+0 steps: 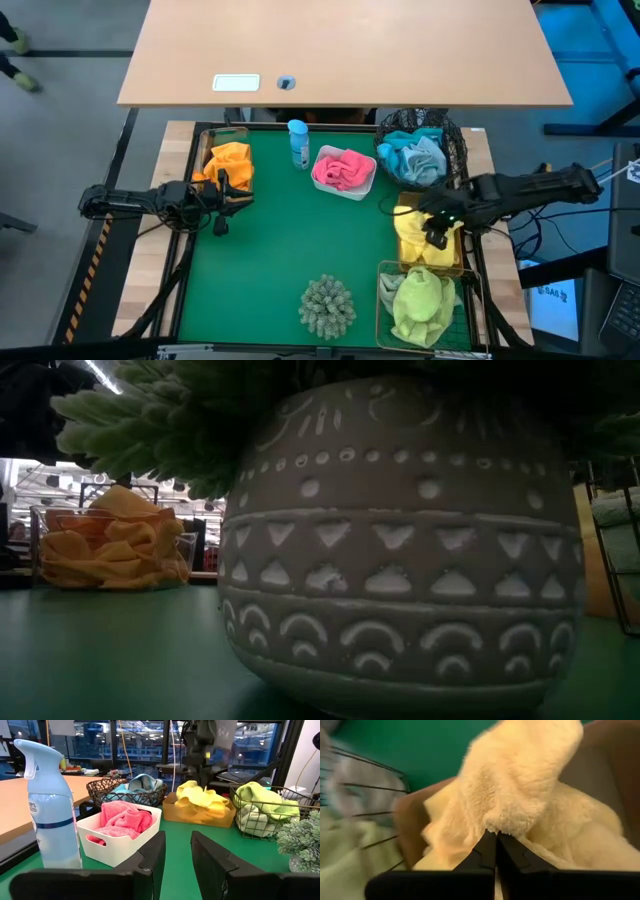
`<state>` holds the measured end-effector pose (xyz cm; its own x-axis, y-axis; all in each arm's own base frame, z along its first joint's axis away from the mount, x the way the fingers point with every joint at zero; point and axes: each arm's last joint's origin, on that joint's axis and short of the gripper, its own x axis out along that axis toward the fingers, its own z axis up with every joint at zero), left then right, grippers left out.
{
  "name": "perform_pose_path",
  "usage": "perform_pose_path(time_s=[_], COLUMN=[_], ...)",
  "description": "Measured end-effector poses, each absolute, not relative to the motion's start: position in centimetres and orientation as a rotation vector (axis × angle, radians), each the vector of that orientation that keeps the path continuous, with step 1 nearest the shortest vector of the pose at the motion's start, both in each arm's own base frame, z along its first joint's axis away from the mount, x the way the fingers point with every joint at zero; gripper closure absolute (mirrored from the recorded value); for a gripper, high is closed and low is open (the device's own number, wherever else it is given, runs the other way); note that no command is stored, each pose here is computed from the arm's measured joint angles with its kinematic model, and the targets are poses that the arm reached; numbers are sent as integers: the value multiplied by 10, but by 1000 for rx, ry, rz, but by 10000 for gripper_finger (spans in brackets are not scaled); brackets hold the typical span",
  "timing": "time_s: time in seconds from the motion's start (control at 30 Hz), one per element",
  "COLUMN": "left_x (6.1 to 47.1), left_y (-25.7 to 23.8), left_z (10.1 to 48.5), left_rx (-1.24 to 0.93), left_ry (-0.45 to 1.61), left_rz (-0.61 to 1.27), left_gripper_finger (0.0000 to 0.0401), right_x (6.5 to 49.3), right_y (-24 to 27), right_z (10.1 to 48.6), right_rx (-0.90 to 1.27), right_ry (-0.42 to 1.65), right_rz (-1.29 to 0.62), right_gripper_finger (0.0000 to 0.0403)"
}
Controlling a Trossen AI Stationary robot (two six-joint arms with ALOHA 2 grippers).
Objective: Sort microfiber towel by color & place in baskets
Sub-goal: Put the yellow microfiber towel into the yellow bin
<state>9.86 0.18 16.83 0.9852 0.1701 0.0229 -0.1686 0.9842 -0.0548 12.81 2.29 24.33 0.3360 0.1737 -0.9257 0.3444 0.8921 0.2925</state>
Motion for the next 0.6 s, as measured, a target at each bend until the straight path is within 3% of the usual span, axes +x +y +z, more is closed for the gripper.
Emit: perform_pose_path(time_s=[0.37,0.6], left_x=[99,99], left_y=[2,2], left_z=[168,168], left_rx=[-52,-46], left_ry=[-28,-27], left_rz=[170,170], left_gripper_finger=[312,312], right_x=[120,120], right_y=[19,19], right_z=[186,165], right_rx=[563,606], right_ry=[1340,1295], right_rz=[-360,-376], right_gripper_finger=[402,402])
